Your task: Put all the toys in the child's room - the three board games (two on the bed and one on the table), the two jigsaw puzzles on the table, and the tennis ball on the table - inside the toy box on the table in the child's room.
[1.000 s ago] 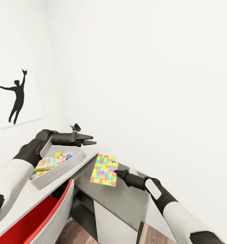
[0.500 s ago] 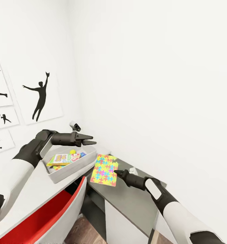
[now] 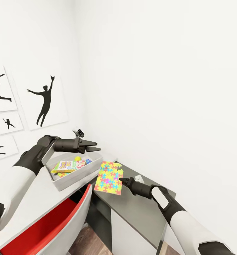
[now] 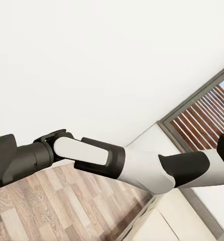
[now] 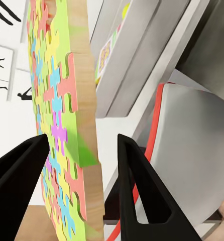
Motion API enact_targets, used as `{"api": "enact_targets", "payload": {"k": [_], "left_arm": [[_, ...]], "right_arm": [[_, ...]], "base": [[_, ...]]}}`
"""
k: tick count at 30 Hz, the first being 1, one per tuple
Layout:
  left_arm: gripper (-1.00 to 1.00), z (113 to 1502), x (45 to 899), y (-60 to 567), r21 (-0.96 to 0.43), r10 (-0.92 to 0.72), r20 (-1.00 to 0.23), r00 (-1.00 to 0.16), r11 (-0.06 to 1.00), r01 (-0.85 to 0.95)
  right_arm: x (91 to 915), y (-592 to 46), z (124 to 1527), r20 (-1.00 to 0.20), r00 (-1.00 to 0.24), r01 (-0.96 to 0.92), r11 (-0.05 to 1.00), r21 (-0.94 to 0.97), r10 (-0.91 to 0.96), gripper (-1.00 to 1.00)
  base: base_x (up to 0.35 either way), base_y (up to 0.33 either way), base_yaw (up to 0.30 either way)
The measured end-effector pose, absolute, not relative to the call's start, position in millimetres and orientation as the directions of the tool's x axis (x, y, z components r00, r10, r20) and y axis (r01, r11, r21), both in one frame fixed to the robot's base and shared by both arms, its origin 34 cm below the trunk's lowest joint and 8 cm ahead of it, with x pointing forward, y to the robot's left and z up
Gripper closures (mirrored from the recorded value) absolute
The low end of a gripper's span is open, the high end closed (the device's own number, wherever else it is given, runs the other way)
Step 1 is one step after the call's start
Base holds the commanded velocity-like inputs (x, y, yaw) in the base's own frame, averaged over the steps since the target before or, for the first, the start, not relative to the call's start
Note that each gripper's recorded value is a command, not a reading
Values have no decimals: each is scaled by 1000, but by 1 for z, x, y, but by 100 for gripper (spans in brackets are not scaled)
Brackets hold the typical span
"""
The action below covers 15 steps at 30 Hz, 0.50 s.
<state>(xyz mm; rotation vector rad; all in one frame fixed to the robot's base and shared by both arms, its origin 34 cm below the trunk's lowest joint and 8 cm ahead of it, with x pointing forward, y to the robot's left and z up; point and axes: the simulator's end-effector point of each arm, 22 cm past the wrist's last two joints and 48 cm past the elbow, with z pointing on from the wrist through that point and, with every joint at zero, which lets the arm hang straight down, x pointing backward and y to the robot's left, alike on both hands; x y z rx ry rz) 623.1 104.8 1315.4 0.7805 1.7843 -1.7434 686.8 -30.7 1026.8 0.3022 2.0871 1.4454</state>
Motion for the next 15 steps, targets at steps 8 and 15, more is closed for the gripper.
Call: {"api": "enact_targets", "payload": {"k": [8,15], "left_arm": [[-100,1315,624,108,-698,41,-715,-698,11,716],[-100,1317,635,153,-693,-4,-719,-695,84,716]], "right_arm": [[687,-31,1027,-328,-808,-136,386,912,489,100],[687,-30,1030,-331,-806,-142,384,912,490,100]], "base": [[0,0,0],[0,0,0]]}}
